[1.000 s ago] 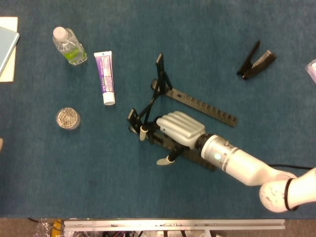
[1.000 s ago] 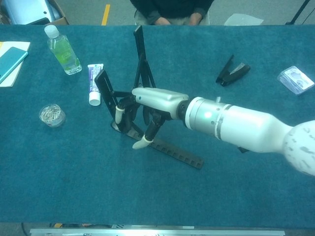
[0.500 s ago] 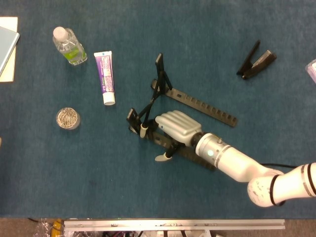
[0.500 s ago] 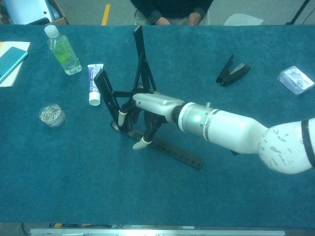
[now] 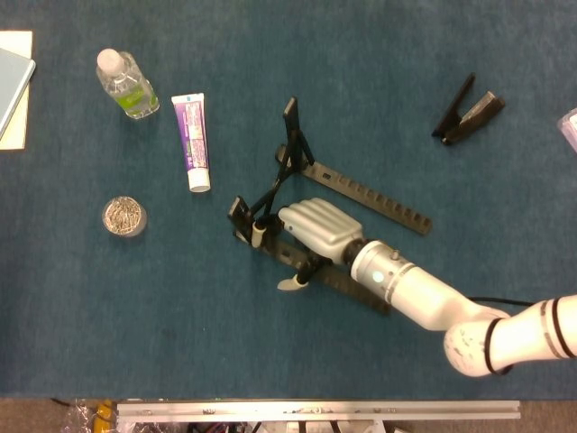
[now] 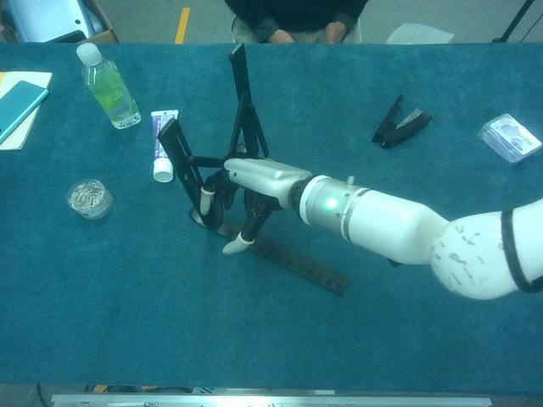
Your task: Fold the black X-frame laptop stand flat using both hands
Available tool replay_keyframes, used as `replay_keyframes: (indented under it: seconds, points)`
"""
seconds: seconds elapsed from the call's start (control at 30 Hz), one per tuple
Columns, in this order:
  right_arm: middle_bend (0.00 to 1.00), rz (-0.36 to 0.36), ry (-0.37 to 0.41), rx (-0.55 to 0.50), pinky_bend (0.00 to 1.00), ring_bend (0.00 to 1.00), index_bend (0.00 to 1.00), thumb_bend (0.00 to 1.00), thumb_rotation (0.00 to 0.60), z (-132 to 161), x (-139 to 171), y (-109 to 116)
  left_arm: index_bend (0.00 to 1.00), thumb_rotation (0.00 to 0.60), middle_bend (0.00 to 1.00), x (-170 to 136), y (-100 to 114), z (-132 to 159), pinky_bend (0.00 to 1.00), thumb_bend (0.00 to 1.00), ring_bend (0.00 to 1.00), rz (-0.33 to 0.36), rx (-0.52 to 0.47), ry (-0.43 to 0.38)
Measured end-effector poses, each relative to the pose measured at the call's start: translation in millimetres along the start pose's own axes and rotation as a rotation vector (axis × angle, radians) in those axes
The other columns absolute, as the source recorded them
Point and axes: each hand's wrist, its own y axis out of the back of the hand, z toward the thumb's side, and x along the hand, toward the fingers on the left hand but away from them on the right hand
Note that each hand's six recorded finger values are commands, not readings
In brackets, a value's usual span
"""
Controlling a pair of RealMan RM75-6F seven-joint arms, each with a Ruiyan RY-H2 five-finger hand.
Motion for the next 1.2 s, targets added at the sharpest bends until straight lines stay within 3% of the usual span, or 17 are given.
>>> replay_keyframes:
  seconds: [0.2, 0.53, 0.83, 1.2]
  points:
    - [0.47, -0.023, -0.041, 0.039, 0.47, 0.34, 0.38, 0.08, 0.600, -20.3, 21.6, 19.6, 0.00, 0.600, 0.02, -0.2, -2.3, -0.1, 0.00, 0.34, 0.00, -0.007, -0.002, 0.000]
    - [0.47, -0.148, -0.172, 0.030, 0.47, 0.34, 0.38, 0.08, 0.600, -69.4, 38.8, 73.3, 0.00, 0.600, 0.02, 2.6, -6.9, 8.2, 0.00, 0.34, 0.00, -0.016, 0.002, -0.013]
    - [0.47, -0.165, -0.214, 0.019, 0.47, 0.34, 0.38, 0.08, 0.600, -86.7, 21.4, 81.3, 0.01, 0.600, 0.02, 4.5, -7.8, 8.0, 0.00, 0.34, 0.00, -0.020, 0.007, -0.002]
    - [0.47, -0.168, -0.216, 0.011, 0.47, 0.34, 0.38, 0.08, 0.600, -84.5, -6.3, 82.2, 0.00, 0.600, 0.02, 4.4, -6.7, 3.5, 0.00, 0.34, 0.00, -0.017, 0.009, 0.013]
